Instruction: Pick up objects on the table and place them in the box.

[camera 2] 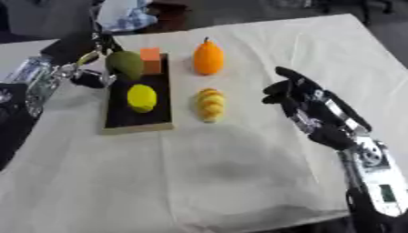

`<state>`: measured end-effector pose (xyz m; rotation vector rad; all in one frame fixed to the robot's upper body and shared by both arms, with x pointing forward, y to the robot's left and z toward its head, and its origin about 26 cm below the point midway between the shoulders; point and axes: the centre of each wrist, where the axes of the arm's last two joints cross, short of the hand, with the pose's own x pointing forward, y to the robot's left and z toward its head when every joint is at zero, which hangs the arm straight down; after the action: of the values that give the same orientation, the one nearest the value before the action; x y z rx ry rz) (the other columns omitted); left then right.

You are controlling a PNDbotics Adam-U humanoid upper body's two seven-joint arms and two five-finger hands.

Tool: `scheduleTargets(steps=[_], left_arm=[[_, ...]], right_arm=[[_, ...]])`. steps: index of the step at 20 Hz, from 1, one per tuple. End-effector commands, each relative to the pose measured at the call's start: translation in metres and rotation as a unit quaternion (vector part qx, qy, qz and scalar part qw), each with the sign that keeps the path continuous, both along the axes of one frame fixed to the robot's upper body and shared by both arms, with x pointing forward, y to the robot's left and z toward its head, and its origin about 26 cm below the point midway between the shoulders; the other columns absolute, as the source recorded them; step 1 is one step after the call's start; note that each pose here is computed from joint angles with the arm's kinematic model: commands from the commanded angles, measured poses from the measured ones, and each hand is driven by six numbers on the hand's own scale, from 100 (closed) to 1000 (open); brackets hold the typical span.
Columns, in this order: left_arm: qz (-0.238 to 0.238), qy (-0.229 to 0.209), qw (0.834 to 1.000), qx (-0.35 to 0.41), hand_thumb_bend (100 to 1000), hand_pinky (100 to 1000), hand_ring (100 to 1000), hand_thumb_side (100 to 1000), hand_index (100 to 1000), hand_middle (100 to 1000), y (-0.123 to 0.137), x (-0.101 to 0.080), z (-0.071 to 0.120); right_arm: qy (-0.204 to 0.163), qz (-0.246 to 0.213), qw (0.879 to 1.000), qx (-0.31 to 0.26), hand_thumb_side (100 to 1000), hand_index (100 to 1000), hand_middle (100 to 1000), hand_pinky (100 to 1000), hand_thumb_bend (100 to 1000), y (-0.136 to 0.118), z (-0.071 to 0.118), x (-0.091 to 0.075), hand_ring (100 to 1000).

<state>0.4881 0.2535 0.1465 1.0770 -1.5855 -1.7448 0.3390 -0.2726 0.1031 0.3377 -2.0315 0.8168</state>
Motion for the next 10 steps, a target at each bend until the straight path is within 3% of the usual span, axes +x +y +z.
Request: scheduleTargets(steps=[1, 6, 10], left_arm=[[0.019, 0.002, 0.999, 0.028, 275, 743, 702, 344, 879, 791, 0.01, 0.003, 0.01], [0.037, -0.008, 0.999, 0.016, 284, 768, 730, 323, 901, 841, 0.026, 0.001, 0.018], [0.042, -0.044, 0.998, -0.028, 228, 763, 716, 274, 898, 834, 0.04, -0.004, 0.036]], right_arm=[[-0.01, 0.001, 1.0, -0.001, 535, 998, 741, 833, 100, -0.002, 0.007, 0.002, 745], [-0.013, 0.0, 1.0, -0.003, 529, 998, 741, 833, 100, -0.003, 0.008, 0.003, 746], [-0.021, 0.001, 1.0, -0.018, 508, 997, 743, 833, 100, -0.005, 0.014, 0.008, 746]])
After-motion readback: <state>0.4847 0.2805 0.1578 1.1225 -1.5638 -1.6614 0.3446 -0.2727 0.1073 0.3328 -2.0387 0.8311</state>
